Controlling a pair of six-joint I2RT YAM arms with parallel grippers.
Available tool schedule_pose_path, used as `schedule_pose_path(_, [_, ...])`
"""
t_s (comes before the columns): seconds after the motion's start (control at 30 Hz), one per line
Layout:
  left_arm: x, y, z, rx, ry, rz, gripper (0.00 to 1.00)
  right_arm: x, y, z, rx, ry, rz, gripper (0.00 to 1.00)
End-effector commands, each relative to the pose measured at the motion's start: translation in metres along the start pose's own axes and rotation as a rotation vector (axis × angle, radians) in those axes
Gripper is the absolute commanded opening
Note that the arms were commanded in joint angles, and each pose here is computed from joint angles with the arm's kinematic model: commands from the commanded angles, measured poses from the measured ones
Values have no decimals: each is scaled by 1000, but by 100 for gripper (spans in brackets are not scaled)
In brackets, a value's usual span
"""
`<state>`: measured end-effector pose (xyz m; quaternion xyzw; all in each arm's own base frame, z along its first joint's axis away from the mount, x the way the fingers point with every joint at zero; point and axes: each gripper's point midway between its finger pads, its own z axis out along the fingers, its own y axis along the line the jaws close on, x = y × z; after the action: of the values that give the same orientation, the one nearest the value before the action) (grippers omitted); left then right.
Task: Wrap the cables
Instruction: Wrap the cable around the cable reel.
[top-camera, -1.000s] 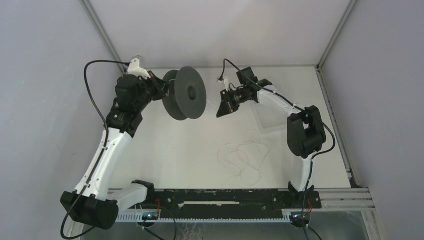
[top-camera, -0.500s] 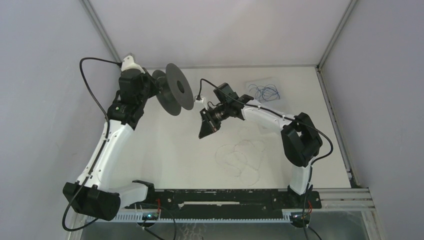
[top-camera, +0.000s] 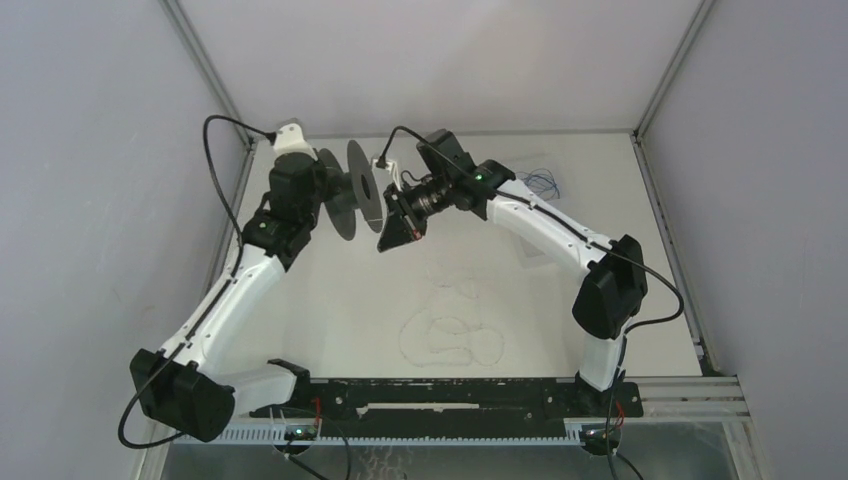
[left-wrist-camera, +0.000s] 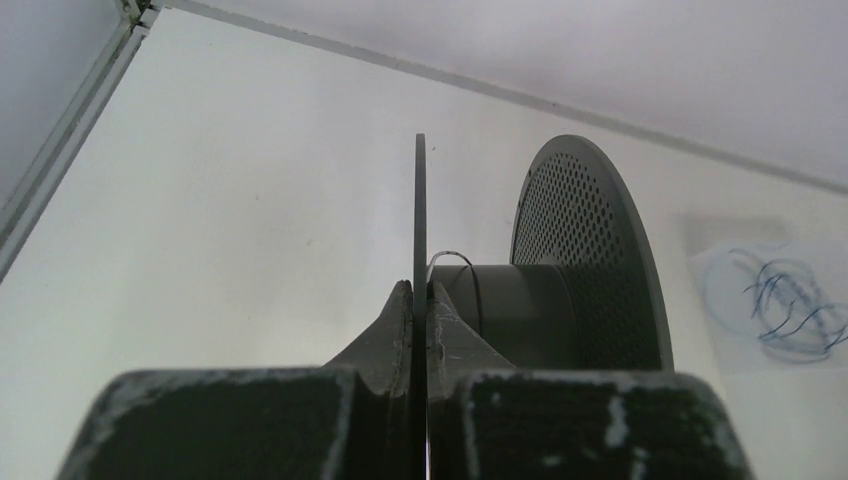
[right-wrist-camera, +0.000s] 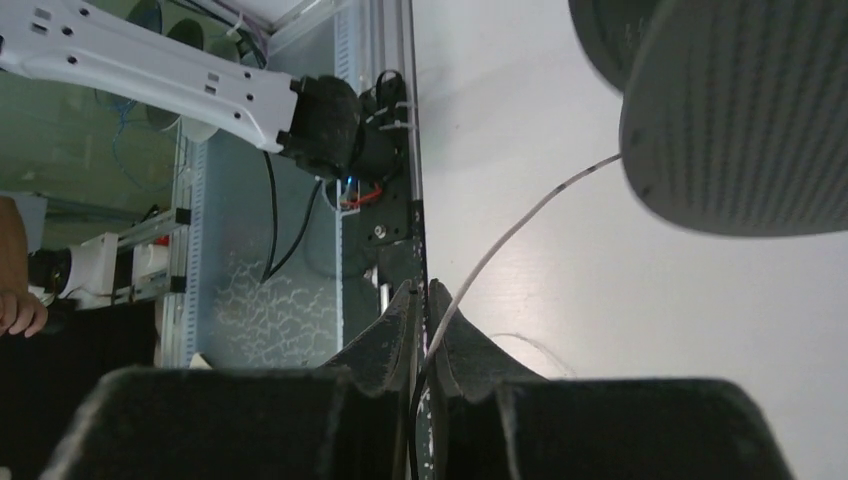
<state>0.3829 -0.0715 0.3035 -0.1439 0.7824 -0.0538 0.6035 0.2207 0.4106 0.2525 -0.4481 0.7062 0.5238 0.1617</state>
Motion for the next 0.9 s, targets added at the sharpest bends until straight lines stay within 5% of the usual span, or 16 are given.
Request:
schedule_pose_path(0.0, [-29,-7,-8,12,-168,59,0,-32,28,-28,39,-52,-86,13])
schedule_pose_path(0.33, [-1,-46,-19,132,-200,319,0,-84,11,-79,215,-185,-109,9])
schedule_pose_path(0.87, [25,-75,-39,343,-124,418,0,-138,-51,-132,412,-337,-109,7])
